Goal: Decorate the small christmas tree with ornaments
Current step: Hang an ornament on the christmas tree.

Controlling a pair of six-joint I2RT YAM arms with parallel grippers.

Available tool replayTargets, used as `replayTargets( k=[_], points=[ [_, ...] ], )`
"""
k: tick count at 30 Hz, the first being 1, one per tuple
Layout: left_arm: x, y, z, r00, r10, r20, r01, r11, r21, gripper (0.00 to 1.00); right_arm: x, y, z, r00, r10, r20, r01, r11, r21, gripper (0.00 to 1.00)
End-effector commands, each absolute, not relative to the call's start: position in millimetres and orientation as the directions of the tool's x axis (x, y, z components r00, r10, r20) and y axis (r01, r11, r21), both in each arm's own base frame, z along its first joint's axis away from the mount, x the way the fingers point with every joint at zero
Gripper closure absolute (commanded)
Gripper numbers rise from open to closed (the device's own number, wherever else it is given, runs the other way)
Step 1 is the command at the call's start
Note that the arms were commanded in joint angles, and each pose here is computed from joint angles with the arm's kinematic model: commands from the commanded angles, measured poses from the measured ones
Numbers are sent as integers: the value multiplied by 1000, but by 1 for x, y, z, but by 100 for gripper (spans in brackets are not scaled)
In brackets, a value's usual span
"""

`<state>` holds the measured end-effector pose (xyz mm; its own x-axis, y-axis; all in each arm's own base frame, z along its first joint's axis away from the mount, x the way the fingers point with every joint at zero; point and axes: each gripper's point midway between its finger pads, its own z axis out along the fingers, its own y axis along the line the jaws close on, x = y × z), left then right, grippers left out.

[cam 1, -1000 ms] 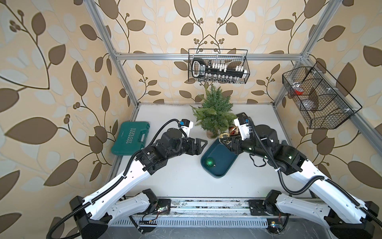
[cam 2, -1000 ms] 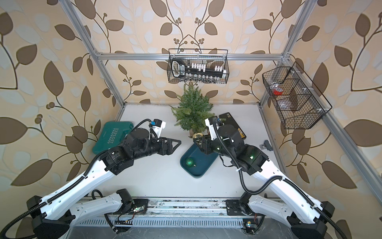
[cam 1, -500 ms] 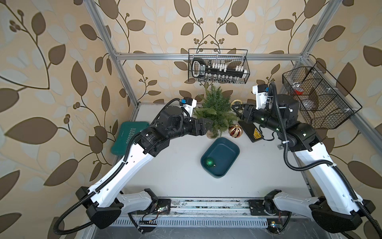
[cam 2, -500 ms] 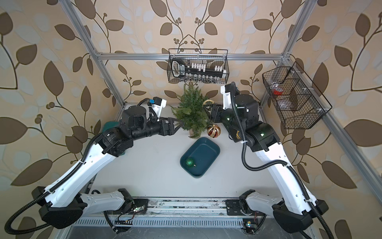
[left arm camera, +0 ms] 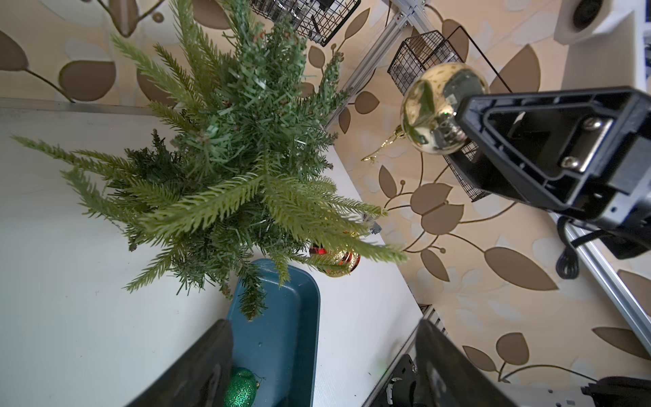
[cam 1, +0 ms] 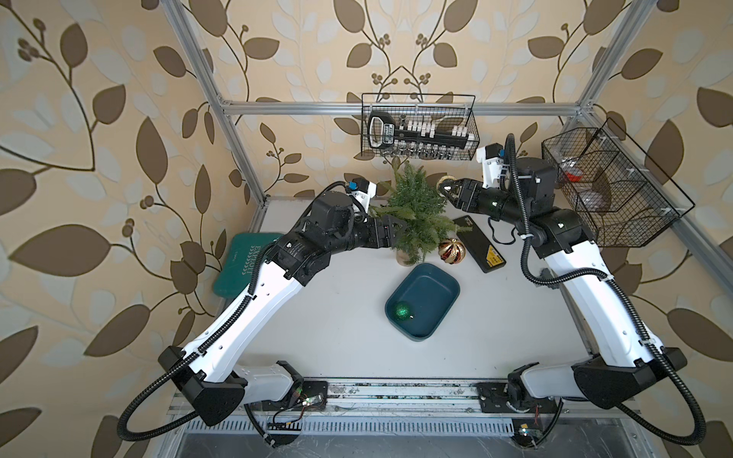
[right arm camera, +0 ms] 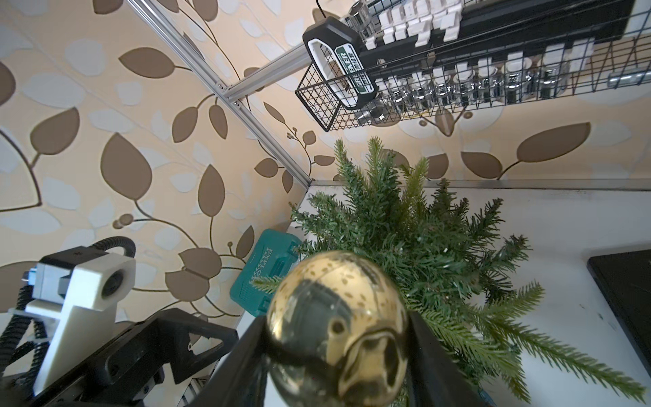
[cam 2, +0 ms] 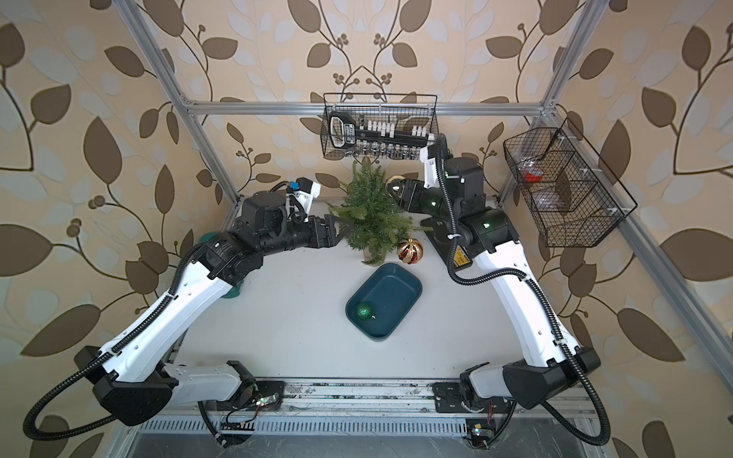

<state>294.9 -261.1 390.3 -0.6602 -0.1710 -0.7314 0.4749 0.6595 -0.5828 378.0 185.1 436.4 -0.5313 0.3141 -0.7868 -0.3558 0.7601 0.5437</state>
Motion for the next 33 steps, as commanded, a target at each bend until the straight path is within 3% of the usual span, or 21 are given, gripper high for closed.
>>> replayTargets(
  k=[1, 33],
  points=[
    [294, -262, 409, -635, -188, -750, 508, 629, -588, 18, 386, 185, 455, -499, 336, -799, -381, 743, 551, 49],
    [296, -262, 398, -650, -180, -738, 504, 625, -596, 18, 453, 174, 441, -508, 391, -768, -287, 763, 579, 49]
  ],
)
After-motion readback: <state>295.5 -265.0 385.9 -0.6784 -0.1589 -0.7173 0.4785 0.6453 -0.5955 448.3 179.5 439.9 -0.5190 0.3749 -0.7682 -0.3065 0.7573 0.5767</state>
